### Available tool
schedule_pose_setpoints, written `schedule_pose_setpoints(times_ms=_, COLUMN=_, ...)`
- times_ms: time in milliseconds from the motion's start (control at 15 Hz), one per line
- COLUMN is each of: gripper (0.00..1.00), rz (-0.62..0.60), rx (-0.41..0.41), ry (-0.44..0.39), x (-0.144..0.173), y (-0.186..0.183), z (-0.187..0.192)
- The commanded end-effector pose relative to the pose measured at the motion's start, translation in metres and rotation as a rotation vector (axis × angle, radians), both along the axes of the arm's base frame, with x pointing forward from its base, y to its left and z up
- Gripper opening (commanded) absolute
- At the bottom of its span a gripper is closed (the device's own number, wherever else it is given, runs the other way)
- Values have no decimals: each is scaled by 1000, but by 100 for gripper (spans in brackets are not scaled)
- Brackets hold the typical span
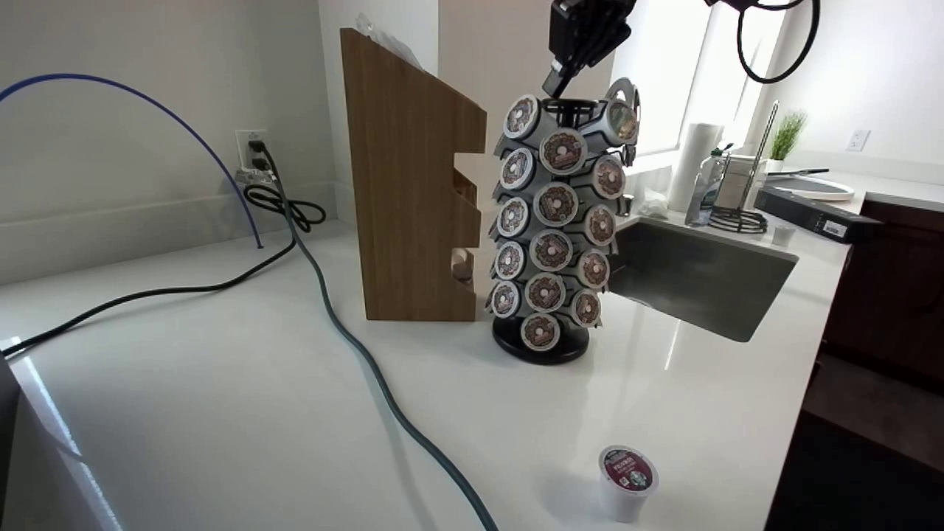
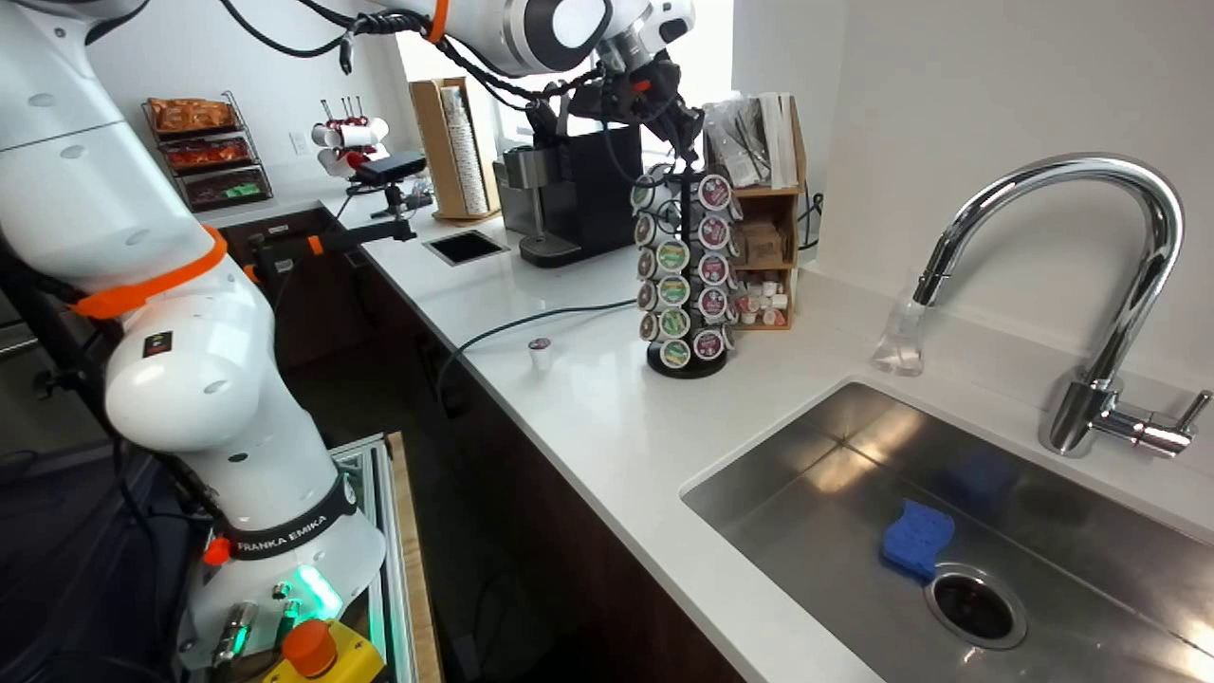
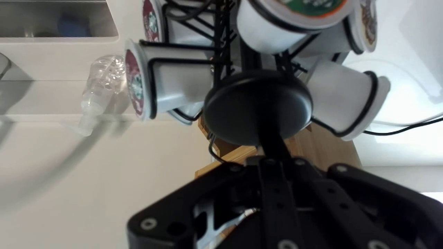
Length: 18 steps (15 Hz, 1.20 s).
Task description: Turn the rack to the right
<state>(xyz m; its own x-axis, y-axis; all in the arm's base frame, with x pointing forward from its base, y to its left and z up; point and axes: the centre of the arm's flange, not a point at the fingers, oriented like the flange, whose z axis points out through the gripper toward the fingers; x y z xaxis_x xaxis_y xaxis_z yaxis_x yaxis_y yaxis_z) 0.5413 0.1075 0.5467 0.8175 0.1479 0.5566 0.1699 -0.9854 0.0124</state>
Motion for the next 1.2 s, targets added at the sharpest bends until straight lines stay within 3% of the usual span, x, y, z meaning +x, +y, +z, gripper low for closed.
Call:
schedule_pose_setpoints(times_ms=0, gripper=0, rz=7, rx=7, ry=55, x=-6, y=-3, z=-2)
schedule_pose_setpoints(times_ms=1133, gripper=0, rz=55, rx=5, ry=56, x=-6, y=-6, z=-4)
